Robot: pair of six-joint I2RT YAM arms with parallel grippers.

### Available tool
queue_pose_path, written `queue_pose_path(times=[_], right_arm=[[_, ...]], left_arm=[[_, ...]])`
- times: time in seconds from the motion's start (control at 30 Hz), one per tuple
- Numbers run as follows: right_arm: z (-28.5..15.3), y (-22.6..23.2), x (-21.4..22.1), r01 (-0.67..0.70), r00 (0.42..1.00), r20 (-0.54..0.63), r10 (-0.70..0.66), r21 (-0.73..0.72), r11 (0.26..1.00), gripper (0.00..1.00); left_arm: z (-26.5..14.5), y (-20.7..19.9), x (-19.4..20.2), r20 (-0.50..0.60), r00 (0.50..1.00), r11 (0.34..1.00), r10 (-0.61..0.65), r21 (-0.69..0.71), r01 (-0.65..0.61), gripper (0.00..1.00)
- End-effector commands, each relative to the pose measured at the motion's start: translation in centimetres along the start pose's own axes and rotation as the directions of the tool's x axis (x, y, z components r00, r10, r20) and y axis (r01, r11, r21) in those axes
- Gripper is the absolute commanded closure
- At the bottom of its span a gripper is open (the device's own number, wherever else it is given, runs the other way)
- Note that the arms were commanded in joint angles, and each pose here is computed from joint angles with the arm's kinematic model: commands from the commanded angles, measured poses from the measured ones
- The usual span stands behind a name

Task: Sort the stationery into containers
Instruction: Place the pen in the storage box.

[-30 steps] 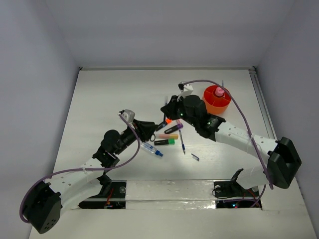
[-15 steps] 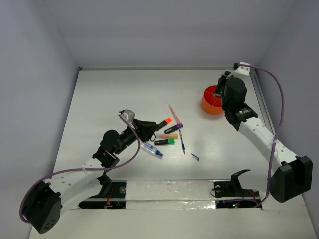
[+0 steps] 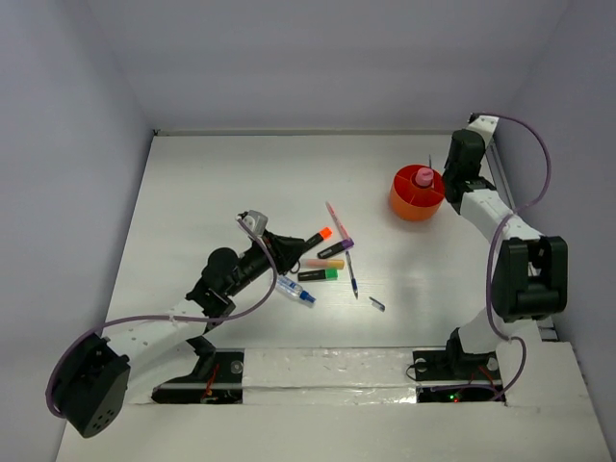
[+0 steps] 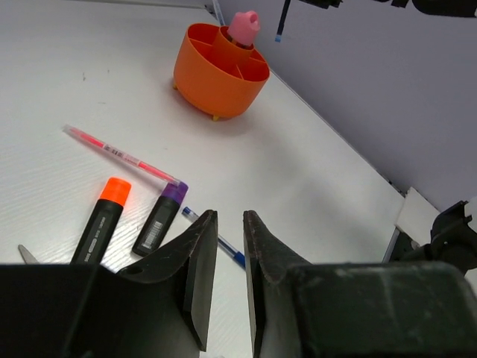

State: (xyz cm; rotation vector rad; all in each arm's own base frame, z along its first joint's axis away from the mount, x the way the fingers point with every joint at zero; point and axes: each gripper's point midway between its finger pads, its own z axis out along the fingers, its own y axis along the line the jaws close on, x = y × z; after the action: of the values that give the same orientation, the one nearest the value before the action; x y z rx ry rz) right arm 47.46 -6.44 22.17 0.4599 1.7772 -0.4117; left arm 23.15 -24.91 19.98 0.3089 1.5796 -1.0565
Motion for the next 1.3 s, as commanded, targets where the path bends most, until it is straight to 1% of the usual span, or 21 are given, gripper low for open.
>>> queue_pose_path(times=[0.0, 0.1, 0.23, 0.43, 0.8, 1.07, 1.1, 1.13, 1.27], right_arm=[[1.1, 1.7, -4.9, -0.031, 0.992, 0.121, 0.035, -0.029, 0.999, 1.00], [1.5, 2.4, -4.0, -0.048, 0.993, 0.107, 0.054, -0.058, 0.997, 1.00], [2.5, 3.2, -2.2, -0.021, 0.997, 0.074, 0.026, -0.070, 0.997, 1.00], [3.1, 4.2, -0.5, -0.030, 0.999, 0.037, 0.034, -0.104, 0.994, 1.00], [2.8, 4.8, 2.0, -0.045, 0.999, -0.023, 0.042, -0.141, 0.989, 1.00], [2.5, 5.0, 3.6, -0.051, 0.996, -0.076, 0.039, -0.160, 0.986, 0.85], [2.4, 5.2, 3.5, -0.052, 0.996, -0.077, 0.039, -0.169, 0.984, 0.85], [2.2, 5.7, 3.6, -0.052, 0.996, -0.081, 0.038, -0.183, 0.982, 0.81], [1.7, 6.0, 4.4, -0.046, 0.991, -0.134, 0.021, -0.185, 0.982, 0.71]], left_arm=[[0.3, -0.8, -1.0, 0.039, 0.999, 0.999, 0.007, 0.046, -0.009, 0.83], [0.5, -0.5, -0.7, 0.032, 0.999, 0.999, 0.008, 0.036, -0.010, 0.83], [0.6, -0.4, -0.5, 0.029, 1.000, 0.999, 0.007, 0.033, -0.008, 0.84], [1.1, -0.3, -0.1, 0.004, 1.000, 0.999, 0.018, 0.042, -0.018, 0.85], [1.3, -0.3, 0.0, -0.005, 1.000, 0.999, 0.021, 0.041, -0.021, 0.85], [0.9, -0.5, -0.4, 0.008, 1.000, 0.999, 0.019, 0.044, -0.019, 0.84], [1.0, -0.6, -0.4, 0.009, 1.000, 0.999, 0.019, 0.046, -0.020, 0.84], [0.9, -0.6, -0.5, 0.009, 1.000, 0.999, 0.019, 0.046, -0.020, 0.84], [0.7, -1.0, -0.9, 0.020, 1.000, 0.998, 0.019, 0.057, -0.020, 0.83]])
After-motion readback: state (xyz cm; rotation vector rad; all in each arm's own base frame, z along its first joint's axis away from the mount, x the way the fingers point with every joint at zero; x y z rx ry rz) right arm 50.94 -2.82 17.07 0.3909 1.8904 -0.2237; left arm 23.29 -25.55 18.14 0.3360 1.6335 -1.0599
